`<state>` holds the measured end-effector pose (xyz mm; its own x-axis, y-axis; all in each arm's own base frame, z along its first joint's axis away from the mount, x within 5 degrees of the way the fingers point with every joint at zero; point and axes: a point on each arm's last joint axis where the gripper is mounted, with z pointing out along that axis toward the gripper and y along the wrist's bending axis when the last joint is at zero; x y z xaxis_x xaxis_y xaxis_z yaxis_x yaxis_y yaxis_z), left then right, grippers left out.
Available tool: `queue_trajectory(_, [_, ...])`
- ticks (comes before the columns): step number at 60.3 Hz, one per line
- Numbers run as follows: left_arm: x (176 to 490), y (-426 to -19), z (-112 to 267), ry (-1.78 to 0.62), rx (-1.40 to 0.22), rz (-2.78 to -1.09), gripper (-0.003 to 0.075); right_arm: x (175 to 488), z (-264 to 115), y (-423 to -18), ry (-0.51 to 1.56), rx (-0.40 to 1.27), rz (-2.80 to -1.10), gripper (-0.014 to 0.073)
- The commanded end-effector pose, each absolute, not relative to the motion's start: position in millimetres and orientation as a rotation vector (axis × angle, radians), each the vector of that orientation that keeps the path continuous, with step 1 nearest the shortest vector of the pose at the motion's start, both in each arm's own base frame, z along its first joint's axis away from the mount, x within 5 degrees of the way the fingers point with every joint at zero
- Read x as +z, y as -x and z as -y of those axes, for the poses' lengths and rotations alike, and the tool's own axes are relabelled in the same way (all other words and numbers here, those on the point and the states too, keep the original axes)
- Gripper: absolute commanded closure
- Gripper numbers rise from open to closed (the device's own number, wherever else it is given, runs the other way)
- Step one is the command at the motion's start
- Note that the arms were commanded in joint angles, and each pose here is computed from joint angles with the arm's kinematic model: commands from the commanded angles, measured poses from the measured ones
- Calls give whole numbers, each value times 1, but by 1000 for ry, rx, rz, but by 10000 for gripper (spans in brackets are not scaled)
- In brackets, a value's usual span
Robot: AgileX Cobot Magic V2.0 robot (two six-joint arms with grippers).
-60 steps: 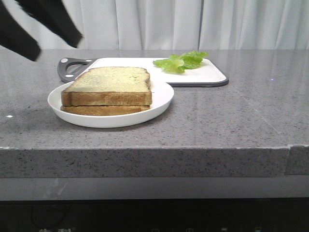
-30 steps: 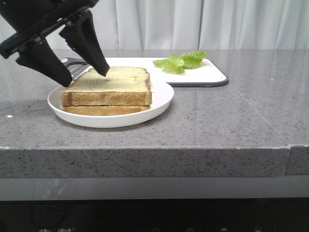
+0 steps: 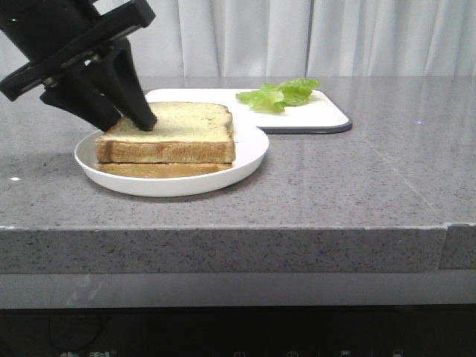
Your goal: Left arm grabs bread, right arm adds lettuce
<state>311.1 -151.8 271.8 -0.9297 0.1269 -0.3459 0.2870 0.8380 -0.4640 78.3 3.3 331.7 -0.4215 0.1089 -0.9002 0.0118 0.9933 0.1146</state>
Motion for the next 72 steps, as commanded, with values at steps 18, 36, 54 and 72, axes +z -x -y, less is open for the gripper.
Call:
queue_trajectory(18, [306, -305, 154, -316, -798, -2589, 741, 345, -5, -83, -94, 143, -1932, 264])
queue_trajectory(36, [365, -269, 138, -374, -758, -2400, 741, 354, -18, -115, -31, 281, -2029, 258])
queue_trajectory(54, [387, -204, 100, -322, -707, -2260, 741, 362, -32, -173, 25, 425, -2110, 115])
queue_trajectory(72, [393, -144, 67, -286, -606, -2138, 741, 364, -47, -252, 42, 608, -2147, 115])
